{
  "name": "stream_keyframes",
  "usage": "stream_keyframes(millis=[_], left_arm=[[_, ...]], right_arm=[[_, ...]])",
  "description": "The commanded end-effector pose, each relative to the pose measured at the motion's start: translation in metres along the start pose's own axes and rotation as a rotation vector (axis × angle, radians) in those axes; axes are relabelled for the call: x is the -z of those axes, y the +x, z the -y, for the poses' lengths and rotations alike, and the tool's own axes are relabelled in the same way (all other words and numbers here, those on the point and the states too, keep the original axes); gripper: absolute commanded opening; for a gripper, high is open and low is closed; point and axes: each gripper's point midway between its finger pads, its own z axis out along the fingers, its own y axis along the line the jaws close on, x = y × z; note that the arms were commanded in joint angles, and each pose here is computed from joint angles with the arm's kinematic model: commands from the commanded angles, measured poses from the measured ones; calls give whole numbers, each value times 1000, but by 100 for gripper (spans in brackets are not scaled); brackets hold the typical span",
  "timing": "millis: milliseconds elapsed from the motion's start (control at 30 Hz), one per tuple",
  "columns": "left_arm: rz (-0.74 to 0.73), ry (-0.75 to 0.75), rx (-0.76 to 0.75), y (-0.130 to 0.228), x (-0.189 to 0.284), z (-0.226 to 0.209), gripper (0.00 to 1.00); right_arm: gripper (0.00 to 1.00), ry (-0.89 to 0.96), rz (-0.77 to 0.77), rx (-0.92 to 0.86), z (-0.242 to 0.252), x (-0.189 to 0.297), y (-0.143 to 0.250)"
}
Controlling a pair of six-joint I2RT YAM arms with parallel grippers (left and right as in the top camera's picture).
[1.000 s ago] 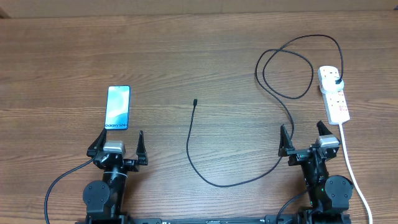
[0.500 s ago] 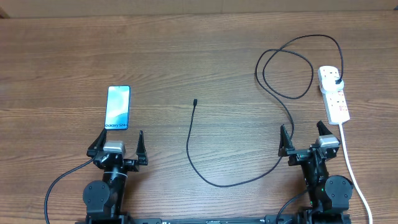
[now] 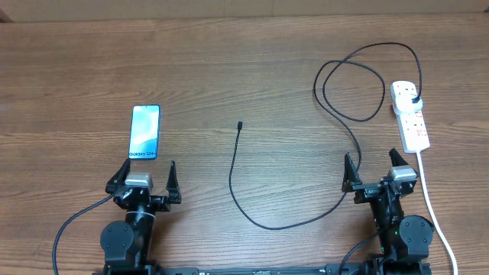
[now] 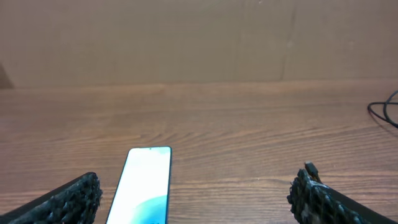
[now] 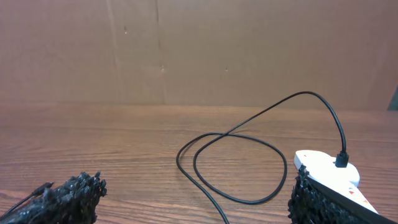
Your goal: Plug charger to phone and switch on socket
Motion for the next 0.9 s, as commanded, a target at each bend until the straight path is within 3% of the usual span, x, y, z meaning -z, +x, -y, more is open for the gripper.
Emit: stream_keyframes(millis=[0,567,867], left_arm=[[29,-38,11,-29,7,-6,100],[-105,-76,-4,-84,-23,-14,100],[-244,-68,5,-102,-38,-14,100]], right_arm=[[100,9,17,-3,2,0,-2],[100,11,34,-50,-1,14,-61],[100,14,-85,-67,-2,15,-92]])
